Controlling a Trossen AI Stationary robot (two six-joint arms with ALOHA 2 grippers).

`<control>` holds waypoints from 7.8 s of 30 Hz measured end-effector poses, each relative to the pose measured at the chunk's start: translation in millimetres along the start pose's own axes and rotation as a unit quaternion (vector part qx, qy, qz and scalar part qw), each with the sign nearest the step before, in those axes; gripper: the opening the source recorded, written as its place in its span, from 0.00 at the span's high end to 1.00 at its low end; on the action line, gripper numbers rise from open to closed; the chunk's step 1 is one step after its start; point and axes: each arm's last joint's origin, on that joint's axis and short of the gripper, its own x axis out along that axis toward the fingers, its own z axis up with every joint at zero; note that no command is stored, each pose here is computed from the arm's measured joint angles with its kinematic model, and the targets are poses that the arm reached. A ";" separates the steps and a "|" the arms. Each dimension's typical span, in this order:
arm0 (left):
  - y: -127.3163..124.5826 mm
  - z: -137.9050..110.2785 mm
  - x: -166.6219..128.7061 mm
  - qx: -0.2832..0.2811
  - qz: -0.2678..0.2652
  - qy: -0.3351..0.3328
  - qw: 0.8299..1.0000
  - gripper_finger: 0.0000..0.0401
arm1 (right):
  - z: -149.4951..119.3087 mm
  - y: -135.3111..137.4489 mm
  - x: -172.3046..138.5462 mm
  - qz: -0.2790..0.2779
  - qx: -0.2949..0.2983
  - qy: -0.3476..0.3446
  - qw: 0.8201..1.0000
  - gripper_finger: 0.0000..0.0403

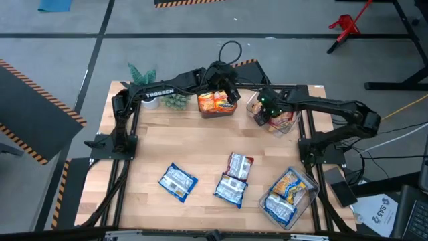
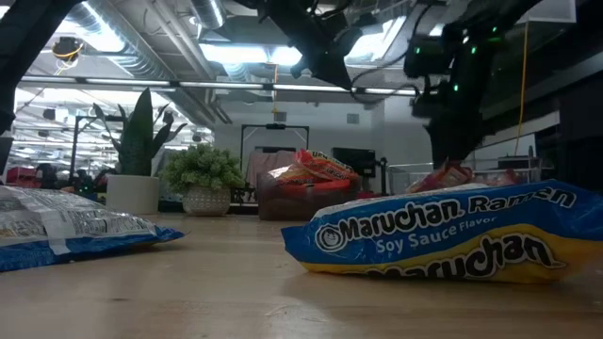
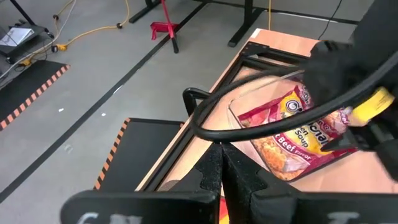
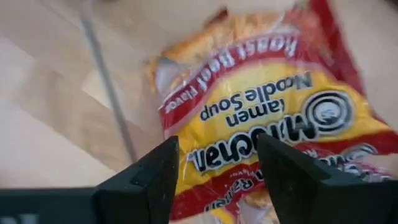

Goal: Sort Maruchan noodles
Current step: Put the red noodle pack into the top transparent bin

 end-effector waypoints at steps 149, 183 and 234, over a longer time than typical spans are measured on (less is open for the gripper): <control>-96.7 -143.4 -151.8 -0.396 -0.519 -0.093 0.752 0.45 | -153.8 182.2 57.0 0.250 0.248 -0.022 0.936 0.22; -93.1 -219.4 -104.7 -0.348 -0.167 0.249 0.888 0.22 | -140.9 186.1 55.6 0.291 0.250 -0.033 0.923 0.22; -160.9 -269.4 -51.5 -0.457 -0.221 0.235 0.829 0.30 | -141.7 197.3 76.4 0.324 0.209 -0.044 0.921 0.45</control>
